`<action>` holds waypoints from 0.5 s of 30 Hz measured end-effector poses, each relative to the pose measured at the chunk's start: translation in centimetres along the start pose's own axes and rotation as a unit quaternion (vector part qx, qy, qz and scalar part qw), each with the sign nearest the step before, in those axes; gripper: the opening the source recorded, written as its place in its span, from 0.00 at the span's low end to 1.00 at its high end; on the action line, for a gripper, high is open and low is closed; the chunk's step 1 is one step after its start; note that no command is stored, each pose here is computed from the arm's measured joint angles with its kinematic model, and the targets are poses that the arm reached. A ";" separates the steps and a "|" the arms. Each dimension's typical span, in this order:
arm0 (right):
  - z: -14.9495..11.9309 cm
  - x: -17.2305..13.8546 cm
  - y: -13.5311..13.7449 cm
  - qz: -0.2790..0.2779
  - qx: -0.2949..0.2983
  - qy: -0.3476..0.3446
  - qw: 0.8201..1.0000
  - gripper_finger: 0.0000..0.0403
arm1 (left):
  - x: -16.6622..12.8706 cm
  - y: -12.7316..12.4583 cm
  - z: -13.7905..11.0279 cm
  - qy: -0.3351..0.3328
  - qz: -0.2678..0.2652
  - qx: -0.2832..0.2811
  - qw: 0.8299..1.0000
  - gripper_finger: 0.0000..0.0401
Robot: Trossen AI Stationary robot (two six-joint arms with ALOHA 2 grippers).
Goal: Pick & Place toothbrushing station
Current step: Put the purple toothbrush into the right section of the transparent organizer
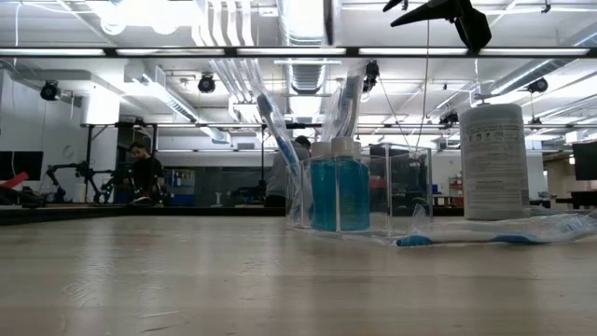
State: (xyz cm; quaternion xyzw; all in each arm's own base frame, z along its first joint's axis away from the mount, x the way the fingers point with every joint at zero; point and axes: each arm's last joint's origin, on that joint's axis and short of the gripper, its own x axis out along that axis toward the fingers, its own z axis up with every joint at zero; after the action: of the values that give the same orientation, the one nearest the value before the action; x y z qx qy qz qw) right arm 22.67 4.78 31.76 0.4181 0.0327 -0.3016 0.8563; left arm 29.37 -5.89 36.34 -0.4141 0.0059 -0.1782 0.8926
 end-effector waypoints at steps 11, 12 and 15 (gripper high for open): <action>0.0 0.0 0.0 0.000 0.000 0.000 1.000 0.24 | 2.4 0.5 -3.6 0.025 -0.012 -0.009 1.000 0.00; 0.0 0.0 0.0 0.000 0.000 0.000 1.000 0.24 | 2.5 0.6 -3.8 0.025 -0.007 -0.012 1.000 0.00; 0.0 0.0 0.0 0.000 0.000 0.000 1.000 0.24 | 2.9 0.9 -4.5 0.023 0.004 -0.020 1.000 0.01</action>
State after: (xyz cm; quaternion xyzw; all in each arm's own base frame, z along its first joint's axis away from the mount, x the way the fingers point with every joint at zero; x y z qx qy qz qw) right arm 22.67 4.77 31.75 0.4184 0.0326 -0.3018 0.8560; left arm 31.68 -9.62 33.16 -0.4273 0.0318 -0.1839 0.8846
